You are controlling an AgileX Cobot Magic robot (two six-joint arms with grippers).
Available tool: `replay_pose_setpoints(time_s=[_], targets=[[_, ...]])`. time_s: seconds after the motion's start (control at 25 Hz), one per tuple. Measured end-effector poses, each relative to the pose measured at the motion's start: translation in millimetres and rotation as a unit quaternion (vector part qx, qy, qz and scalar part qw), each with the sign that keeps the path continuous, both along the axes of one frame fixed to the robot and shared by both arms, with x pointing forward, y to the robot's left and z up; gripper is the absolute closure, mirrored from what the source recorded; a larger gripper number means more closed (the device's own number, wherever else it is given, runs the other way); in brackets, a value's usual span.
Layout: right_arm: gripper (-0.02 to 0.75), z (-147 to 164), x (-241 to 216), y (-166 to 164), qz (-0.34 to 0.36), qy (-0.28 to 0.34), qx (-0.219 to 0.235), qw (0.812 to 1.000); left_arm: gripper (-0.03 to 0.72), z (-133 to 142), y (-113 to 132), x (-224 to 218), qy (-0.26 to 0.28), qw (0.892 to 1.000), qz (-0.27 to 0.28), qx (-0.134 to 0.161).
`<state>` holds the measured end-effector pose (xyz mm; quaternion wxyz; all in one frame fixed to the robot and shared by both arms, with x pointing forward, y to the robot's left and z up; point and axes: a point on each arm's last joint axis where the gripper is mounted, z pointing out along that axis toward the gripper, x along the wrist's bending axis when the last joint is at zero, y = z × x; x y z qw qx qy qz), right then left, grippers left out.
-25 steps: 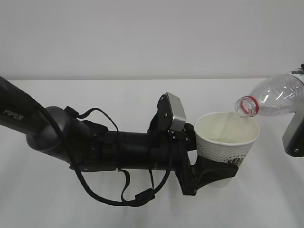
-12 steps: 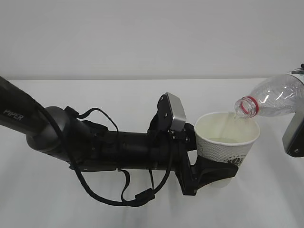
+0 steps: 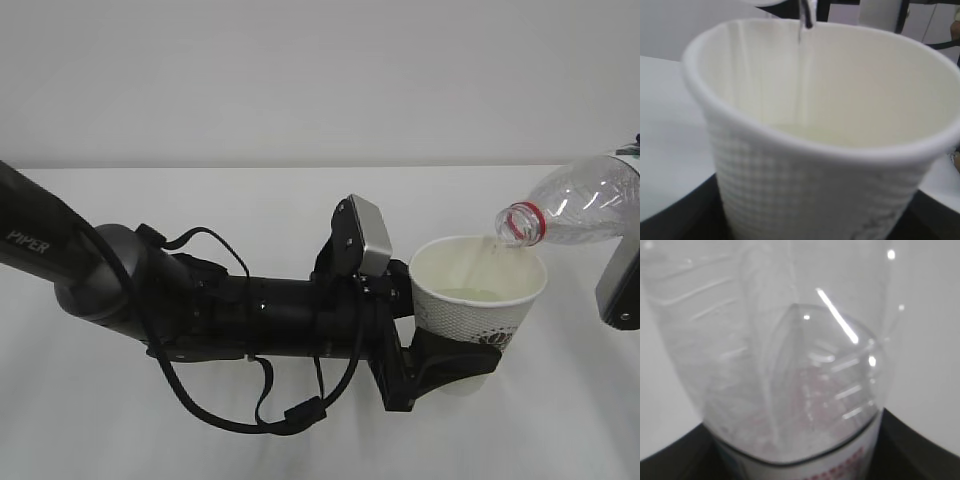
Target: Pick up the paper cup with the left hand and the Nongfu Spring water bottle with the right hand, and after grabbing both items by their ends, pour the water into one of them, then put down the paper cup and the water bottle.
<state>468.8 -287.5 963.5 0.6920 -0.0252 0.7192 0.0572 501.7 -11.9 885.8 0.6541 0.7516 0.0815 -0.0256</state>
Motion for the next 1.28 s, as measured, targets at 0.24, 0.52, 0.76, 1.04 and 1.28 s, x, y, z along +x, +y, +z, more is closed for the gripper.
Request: replay_pose_setpoints(time_s=[0.24, 0.52, 0.76, 1.04, 1.28], targets=[[0.242, 0.0, 0.0, 0.0, 0.000, 0.000, -0.004, 1.000, 0.151, 0.0, 0.0, 0.0, 0.000, 1.000, 0.000, 0.000], [0.242, 0.0, 0.0, 0.0, 0.000, -0.001, -0.005, 1.000, 0.151, 0.0, 0.0, 0.0, 0.000, 1.000, 0.000, 0.000], [0.242, 0.0, 0.0, 0.0, 0.000, -0.001, -0.005, 1.000, 0.151, 0.0, 0.0, 0.0, 0.000, 1.000, 0.000, 0.000], [0.242, 0.0, 0.0, -0.2, -0.001, -0.001, -0.006, 1.000, 0.151, -0.7, 0.0, 0.0, 0.001, 1.000, 0.000, 0.001], [0.242, 0.0, 0.0, -0.2, -0.001, -0.001, -0.007, 1.000, 0.151, -0.7, 0.0, 0.0, 0.001, 1.000, 0.000, 0.001]])
